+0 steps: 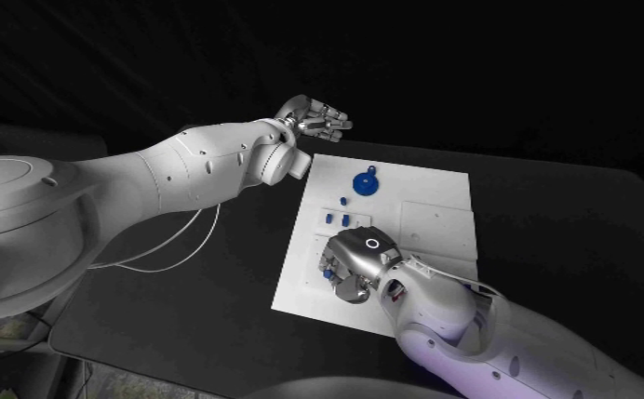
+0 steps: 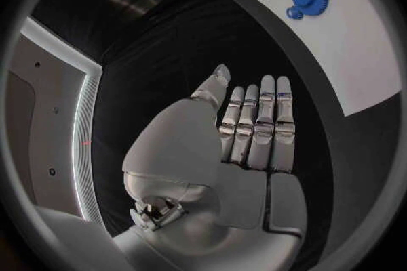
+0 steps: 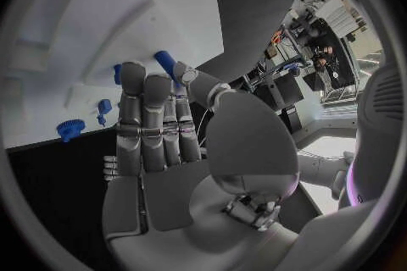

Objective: Assemble the parts on the task board

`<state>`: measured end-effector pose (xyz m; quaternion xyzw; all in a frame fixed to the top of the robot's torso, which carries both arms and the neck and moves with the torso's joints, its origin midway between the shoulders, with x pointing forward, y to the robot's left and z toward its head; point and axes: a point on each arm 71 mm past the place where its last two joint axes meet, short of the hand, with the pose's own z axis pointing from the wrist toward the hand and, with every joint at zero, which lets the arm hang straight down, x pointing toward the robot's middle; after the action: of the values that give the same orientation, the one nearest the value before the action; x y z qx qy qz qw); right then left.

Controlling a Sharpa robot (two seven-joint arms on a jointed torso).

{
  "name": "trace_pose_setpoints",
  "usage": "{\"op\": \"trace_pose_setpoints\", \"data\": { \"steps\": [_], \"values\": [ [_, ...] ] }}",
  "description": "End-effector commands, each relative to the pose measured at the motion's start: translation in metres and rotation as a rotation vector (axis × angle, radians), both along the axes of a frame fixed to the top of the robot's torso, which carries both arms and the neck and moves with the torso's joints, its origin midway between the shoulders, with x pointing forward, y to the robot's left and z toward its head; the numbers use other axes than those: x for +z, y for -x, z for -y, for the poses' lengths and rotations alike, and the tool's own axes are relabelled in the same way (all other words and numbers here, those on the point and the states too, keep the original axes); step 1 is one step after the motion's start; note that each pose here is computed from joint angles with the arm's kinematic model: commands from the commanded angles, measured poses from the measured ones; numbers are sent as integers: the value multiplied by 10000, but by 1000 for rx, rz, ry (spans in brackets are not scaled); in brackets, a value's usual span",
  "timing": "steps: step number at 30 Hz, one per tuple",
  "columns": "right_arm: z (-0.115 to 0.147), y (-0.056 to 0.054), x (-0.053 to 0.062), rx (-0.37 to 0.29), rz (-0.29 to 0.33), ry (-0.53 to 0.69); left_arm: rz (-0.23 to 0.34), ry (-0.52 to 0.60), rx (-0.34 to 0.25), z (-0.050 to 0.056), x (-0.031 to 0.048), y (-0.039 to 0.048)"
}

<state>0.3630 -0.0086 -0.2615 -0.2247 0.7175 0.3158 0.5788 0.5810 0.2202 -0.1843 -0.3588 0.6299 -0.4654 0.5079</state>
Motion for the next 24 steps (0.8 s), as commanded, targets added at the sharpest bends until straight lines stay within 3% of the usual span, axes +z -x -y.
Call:
{"op": "trace_pose_setpoints", "data": {
  "steps": [1, 24],
  "values": [
    [17, 15, -74, 1, -23, 39, 0, 2, -14, 20, 6, 1],
    [99, -29, -59, -45, -3, -26, -6, 0, -11, -6, 2, 2]
  ]
}}
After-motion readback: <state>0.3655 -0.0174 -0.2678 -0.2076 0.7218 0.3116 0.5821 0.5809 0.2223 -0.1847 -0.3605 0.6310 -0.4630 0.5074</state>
